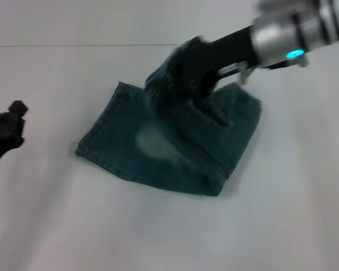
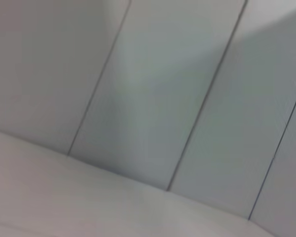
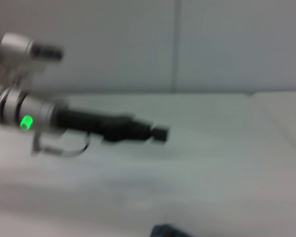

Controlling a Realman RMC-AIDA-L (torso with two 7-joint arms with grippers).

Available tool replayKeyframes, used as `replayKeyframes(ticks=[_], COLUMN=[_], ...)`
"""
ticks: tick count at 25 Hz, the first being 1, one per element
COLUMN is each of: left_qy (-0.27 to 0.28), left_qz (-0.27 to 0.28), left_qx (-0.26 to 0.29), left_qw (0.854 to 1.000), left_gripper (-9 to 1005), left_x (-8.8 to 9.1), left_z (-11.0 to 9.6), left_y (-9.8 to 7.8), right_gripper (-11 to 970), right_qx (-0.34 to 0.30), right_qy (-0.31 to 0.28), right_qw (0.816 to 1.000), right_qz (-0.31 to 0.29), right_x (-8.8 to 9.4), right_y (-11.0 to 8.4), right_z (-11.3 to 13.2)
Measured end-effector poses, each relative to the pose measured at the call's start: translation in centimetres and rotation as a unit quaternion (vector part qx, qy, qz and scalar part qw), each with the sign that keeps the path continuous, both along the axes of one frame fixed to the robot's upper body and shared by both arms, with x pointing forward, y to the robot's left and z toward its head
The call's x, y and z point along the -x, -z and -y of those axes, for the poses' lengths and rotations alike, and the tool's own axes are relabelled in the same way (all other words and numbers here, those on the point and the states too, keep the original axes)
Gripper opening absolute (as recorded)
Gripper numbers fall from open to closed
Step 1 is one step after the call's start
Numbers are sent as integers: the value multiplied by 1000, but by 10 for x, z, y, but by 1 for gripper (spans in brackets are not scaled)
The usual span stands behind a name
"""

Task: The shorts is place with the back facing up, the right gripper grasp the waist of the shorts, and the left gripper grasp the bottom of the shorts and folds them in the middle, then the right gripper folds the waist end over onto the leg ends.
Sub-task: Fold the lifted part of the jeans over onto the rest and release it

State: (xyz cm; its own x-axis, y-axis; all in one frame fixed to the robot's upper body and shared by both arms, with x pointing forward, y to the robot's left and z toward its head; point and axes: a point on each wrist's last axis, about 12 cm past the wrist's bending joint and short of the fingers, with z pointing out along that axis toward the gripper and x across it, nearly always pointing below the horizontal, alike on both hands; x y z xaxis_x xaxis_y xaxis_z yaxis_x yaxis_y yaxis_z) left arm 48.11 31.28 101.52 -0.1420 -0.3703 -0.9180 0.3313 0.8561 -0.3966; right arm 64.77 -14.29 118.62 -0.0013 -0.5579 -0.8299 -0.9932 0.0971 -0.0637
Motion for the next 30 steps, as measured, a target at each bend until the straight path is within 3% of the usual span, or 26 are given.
replayKeyframes(ticks=[6, 11, 18, 25, 30], left_qy=[-1, 1, 7, 15, 24], left_qz=[17, 19, 18, 18, 21], left_qx=[18, 30, 29, 28, 28], left_qw=[1000, 999, 999, 999, 999], left_gripper=[38, 38, 38, 37, 37], left_x=[13, 16, 18, 18, 17], left_z=[-15, -16, -15, -12, -9], left_y=[-8, -9, -9, -8, -8], right_gripper=[49, 49, 378, 666, 767], right_qx=[98, 144, 146, 118, 89], right_qy=[-53, -97, -130, -124, -125], right_qw=[993, 982, 978, 983, 986], right_qz=[50, 74, 75, 66, 69], right_x=[5, 12, 21, 25, 38], right_y=[13, 23, 25, 18, 1], right_z=[-53, -77, -83, -68, -52])
